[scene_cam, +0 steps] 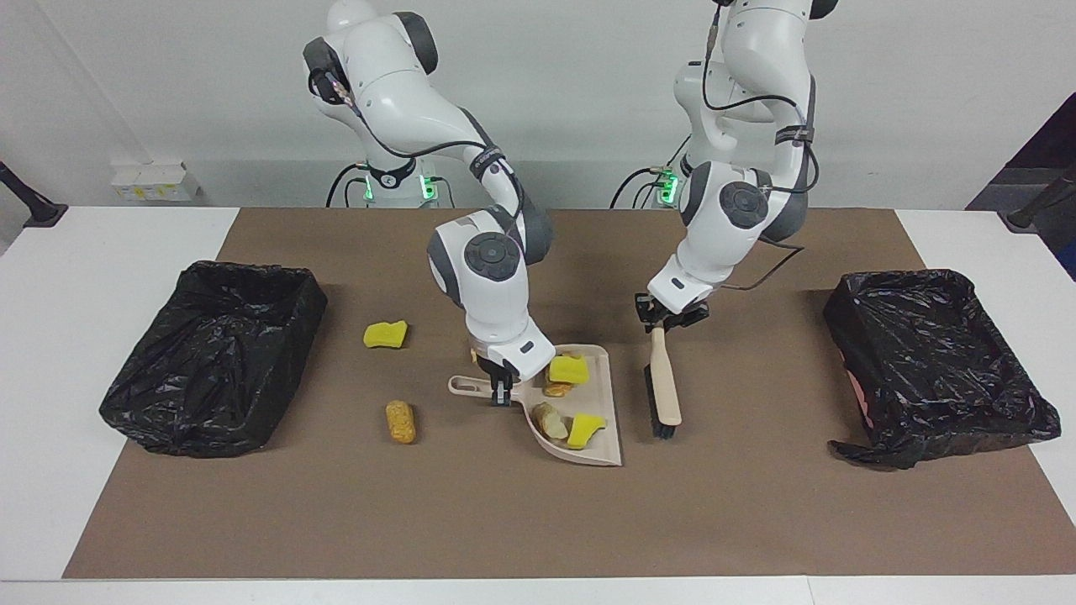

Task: Sweep and dump trash in bin
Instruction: 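Sweep the remaining crumbs into the held dustpan with the left gripper, then carry the loaded dustpan with the right gripper over the nearby bin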

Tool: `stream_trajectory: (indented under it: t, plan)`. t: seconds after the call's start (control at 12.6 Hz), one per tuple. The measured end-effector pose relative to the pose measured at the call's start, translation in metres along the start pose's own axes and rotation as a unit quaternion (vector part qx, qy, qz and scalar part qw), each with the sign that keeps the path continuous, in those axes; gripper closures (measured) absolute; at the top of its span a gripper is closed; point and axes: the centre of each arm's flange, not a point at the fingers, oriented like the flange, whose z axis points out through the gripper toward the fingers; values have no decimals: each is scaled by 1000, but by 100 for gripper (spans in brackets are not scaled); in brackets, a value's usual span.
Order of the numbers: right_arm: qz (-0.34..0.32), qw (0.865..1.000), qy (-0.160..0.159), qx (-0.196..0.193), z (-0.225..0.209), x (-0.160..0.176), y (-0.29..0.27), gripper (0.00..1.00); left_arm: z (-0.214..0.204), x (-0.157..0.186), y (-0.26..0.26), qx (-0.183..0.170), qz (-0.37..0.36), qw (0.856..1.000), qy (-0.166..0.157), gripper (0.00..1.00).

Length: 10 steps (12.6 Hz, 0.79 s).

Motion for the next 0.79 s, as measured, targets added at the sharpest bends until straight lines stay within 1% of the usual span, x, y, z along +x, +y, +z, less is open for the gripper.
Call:
stream_trajectory:
  t: [0.24,0.32,0.4,0.47,0.55,0.71,0.79]
  plan:
    - [1,1000,1,-1,-1,-1,1,69,-21,-32,3,18,-26,997,-69,73]
    - [1,1000,1,-2,-2,-1,1,69,-24,-45,7,24,-30,995,-88,73]
    - [2,1000,2,-5,-5,-2,2,69,-22,-59,15,30,-32,994,-97,73]
    - [6,1000,3,-9,-12,-6,4,69,-14,-78,31,39,-35,994,-100,73]
    - [12,1000,4,-15,-23,-15,8,69,-1,-101,51,47,-39,994,-95,73]
    - [29,999,3,-28,-53,-47,15,69,23,-153,85,58,-40,995,-76,73]
    - [37,999,1,-31,-68,-69,15,69,31,-176,97,61,-39,995,-67,73]
